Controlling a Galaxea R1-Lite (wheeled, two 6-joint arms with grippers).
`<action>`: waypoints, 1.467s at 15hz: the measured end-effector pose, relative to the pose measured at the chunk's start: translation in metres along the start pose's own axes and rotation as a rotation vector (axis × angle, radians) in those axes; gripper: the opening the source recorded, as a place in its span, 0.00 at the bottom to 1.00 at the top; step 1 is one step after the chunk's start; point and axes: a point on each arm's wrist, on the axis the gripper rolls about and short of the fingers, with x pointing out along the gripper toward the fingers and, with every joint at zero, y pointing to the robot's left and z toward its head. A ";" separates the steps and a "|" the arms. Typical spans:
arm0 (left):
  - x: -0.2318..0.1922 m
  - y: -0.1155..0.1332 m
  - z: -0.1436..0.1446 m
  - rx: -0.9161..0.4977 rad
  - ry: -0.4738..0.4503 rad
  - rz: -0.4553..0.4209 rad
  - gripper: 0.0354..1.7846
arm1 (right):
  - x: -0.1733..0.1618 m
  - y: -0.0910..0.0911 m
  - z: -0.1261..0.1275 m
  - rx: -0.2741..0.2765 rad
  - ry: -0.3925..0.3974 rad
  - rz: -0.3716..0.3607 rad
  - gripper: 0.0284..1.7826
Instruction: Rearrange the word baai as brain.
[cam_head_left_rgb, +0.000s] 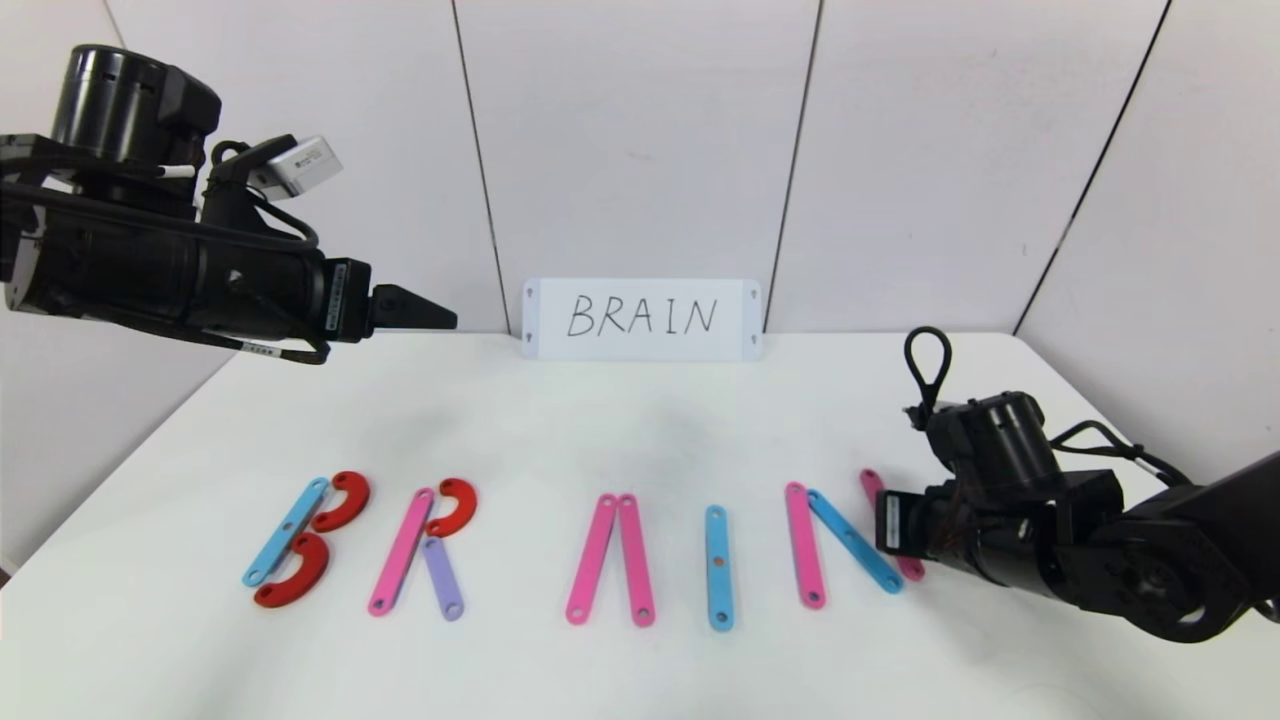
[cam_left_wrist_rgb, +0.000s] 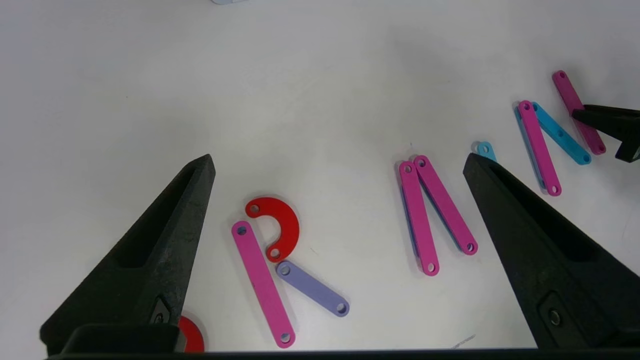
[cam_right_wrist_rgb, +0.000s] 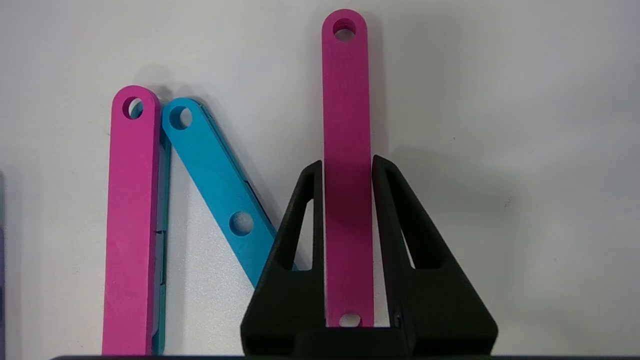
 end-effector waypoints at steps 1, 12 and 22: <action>0.000 0.000 0.000 0.001 0.001 -0.001 0.97 | 0.000 0.000 -0.001 0.000 0.002 -0.001 0.25; -0.001 -0.002 0.000 0.004 -0.001 -0.005 0.97 | -0.006 0.000 0.007 0.000 -0.031 0.008 0.97; -0.004 -0.003 0.001 0.007 -0.009 -0.004 0.97 | -0.038 -0.002 0.049 -0.145 -0.082 0.144 0.97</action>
